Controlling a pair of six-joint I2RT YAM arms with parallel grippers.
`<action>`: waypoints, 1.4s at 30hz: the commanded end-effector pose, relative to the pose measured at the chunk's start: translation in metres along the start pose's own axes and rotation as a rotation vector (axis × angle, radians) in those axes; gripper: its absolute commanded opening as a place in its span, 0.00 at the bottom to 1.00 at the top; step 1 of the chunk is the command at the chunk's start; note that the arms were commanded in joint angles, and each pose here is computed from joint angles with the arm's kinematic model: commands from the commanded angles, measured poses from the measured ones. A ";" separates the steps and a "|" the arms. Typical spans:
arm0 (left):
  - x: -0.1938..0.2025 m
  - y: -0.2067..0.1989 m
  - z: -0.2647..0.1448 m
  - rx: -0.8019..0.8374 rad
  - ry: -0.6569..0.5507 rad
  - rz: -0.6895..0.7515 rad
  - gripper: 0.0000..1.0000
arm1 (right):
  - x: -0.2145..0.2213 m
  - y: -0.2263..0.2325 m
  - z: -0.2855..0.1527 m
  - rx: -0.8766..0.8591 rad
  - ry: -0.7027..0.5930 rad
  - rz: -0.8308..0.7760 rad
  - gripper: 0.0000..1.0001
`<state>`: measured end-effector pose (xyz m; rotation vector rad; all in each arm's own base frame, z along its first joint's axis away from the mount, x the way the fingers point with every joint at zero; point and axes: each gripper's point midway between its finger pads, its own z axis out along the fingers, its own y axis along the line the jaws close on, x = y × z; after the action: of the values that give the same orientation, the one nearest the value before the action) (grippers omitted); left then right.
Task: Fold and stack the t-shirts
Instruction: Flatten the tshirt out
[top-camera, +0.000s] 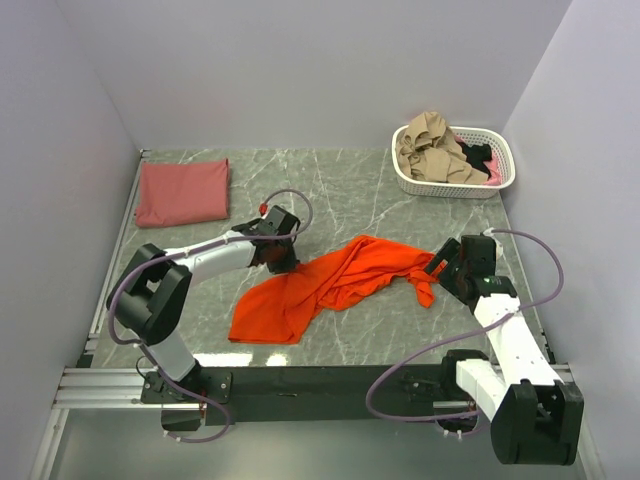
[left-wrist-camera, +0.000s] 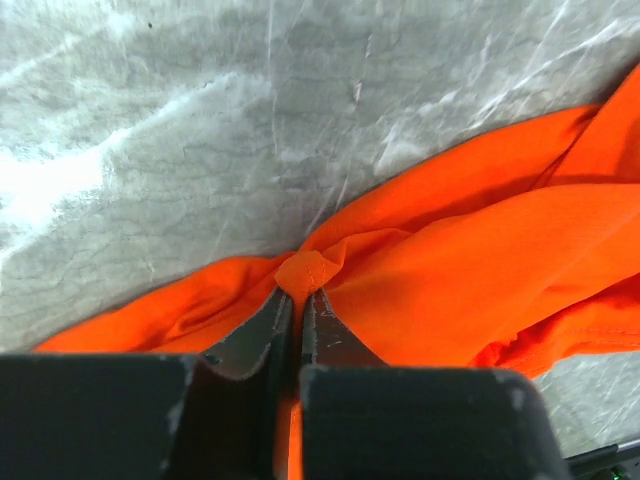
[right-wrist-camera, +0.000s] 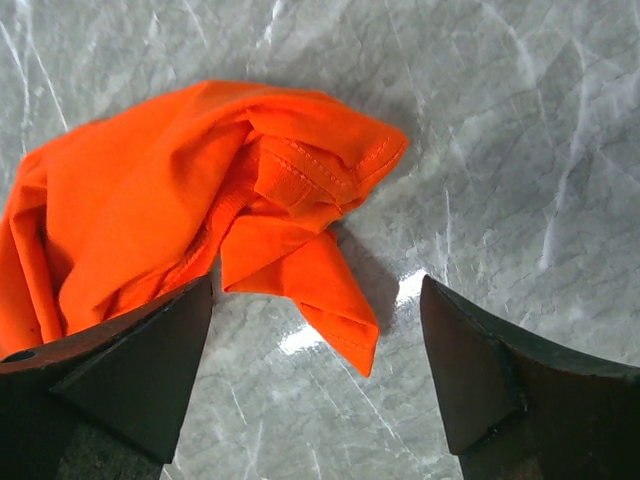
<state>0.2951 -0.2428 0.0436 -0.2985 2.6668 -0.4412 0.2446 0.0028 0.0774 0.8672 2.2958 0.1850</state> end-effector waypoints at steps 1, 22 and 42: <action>-0.028 -0.018 -0.023 0.027 -0.104 -0.004 0.05 | 0.003 0.004 0.002 -0.024 0.011 -0.028 0.90; -0.055 -0.032 -0.075 0.094 -0.232 0.009 0.01 | 0.038 0.000 0.034 0.081 0.070 -0.085 0.10; 0.002 0.009 -0.067 0.106 -0.132 -0.011 0.09 | 0.007 0.010 -0.015 -0.011 -0.062 -0.114 0.00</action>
<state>0.2720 -0.2112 0.1086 -0.3063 2.4740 -0.4935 0.2453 0.0119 0.1095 0.7448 2.1971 0.1195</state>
